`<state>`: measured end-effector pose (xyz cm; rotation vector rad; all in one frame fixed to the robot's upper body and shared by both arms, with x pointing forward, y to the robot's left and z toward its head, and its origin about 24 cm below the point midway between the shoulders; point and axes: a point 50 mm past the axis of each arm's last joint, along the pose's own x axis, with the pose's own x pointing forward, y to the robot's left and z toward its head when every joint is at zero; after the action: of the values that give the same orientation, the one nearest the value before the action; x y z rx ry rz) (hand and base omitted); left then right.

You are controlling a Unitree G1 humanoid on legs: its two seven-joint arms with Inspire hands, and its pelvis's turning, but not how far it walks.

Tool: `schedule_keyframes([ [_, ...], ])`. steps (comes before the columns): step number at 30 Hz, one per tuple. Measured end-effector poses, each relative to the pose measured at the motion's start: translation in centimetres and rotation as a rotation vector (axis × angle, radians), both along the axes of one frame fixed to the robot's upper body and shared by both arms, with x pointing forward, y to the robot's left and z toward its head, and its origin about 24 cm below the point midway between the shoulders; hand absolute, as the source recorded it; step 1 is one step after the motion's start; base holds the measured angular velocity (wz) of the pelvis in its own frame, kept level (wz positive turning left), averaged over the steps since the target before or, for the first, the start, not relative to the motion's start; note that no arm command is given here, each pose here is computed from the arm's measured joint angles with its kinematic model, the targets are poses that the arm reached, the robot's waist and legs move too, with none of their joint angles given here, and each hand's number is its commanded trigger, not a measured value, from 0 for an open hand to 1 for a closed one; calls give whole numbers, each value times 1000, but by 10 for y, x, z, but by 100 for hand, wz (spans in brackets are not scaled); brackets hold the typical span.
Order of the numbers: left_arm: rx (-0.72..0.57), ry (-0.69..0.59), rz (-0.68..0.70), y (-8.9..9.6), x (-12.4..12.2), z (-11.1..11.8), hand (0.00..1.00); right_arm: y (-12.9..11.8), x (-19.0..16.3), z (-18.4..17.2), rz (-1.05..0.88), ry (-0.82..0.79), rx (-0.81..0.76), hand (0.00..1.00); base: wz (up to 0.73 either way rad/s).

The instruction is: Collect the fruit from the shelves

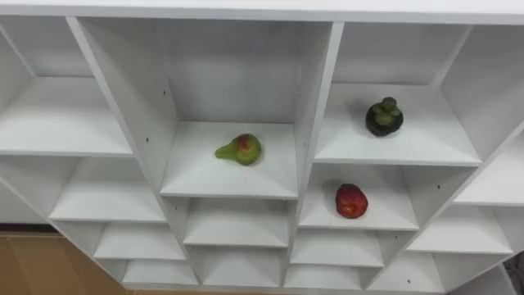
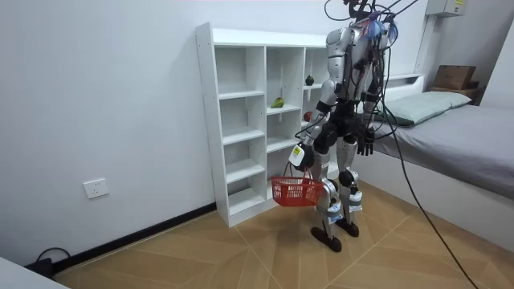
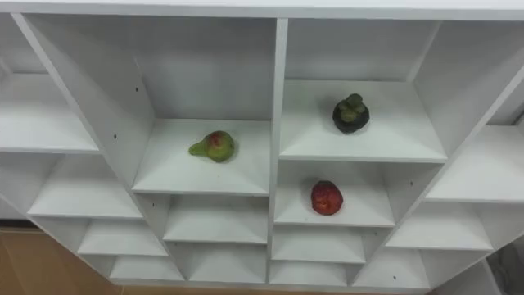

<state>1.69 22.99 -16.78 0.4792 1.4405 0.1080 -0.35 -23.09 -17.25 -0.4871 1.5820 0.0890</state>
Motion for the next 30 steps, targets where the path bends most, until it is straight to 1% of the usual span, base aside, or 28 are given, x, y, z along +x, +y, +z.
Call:
schedule_keyframes([
  [6,-19,-12,-5,-1,4,0,100,2,3,0,18,-1,29,0,0],
  [10,-33,-14,-39,-1,9,0,100,2,8,0,36,-8,35,0,-3],
  [16,-25,-26,-62,4,11,2,100,1,17,0,46,-60,21,0,0],
  [22,-24,-29,-75,3,10,2,100,1,25,1,58,-117,8,0,-2],
  [30,-5,-48,-77,4,12,2,100,1,28,2,63,-152,-10,0,-5],
])
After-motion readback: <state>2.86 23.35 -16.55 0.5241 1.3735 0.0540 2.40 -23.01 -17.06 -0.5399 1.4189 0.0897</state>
